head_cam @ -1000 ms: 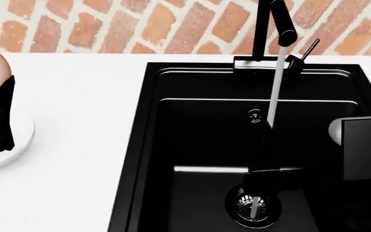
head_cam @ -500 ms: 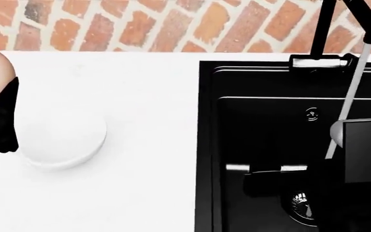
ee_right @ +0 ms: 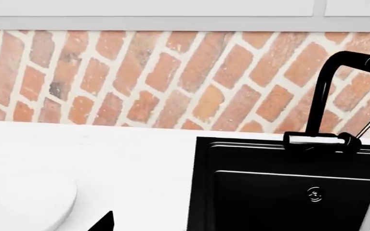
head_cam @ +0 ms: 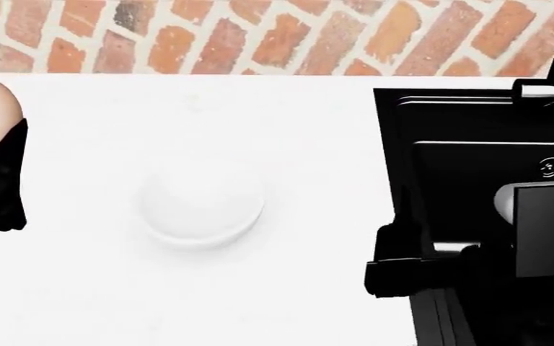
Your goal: Pick the oranges and zucchinis from the sink and place them in one bowl. Place the onion in the other bowl. Then turn off the sink faucet.
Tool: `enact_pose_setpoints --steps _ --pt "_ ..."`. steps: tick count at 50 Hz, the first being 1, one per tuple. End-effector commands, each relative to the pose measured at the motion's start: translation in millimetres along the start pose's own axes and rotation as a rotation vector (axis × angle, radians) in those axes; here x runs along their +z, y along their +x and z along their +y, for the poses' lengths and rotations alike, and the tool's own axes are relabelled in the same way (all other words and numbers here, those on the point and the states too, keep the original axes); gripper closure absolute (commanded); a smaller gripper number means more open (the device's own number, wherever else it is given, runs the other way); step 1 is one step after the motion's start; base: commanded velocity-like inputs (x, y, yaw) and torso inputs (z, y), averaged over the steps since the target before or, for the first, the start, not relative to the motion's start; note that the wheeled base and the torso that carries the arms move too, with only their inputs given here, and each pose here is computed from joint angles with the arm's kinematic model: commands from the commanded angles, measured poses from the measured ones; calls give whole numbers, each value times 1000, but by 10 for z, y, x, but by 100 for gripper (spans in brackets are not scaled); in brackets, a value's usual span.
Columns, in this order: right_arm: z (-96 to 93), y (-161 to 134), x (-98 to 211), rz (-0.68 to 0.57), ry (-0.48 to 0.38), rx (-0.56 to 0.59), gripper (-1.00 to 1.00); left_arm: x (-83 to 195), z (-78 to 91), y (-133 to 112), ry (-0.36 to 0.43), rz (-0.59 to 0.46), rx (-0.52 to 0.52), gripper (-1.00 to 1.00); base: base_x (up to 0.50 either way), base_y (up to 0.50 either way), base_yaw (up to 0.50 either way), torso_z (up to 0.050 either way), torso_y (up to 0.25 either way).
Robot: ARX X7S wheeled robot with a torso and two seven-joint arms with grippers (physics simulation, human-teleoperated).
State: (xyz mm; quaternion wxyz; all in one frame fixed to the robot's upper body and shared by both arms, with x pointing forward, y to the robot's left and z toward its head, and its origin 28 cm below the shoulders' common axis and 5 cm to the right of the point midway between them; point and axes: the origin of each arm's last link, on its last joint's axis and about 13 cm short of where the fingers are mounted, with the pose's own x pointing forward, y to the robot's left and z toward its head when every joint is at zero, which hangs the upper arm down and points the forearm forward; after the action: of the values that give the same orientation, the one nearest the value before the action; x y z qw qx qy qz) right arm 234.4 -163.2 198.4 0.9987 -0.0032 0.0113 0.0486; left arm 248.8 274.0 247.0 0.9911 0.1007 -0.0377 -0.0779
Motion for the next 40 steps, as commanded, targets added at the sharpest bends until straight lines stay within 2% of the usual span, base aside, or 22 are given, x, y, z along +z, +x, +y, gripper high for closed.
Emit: enact_pose_setpoints --steps 1,16,18,19,40 --pt "-5 -12 -17 -2 -1 -1 -100 11 3 -1 -19 -2 2 100 0 355 0 0 0" --pt "-2 -4 -21 -2 6 -1 -100 -8 -16 3 -23 2 -1 100 0 353 0 0 0" --pt "-5 -6 -27 -1 13 -5 -100 -14 -4 -3 -25 4 -3 100 0 0 0 0 0" --pt "-10 -7 -28 -3 23 -11 -100 -30 -60 22 -25 5 -4 100 0 0 0 0 0" --pt "-25 -1 -22 -10 26 -19 -100 -44 -75 39 -35 11 -25 100 0 0 0 0 0"
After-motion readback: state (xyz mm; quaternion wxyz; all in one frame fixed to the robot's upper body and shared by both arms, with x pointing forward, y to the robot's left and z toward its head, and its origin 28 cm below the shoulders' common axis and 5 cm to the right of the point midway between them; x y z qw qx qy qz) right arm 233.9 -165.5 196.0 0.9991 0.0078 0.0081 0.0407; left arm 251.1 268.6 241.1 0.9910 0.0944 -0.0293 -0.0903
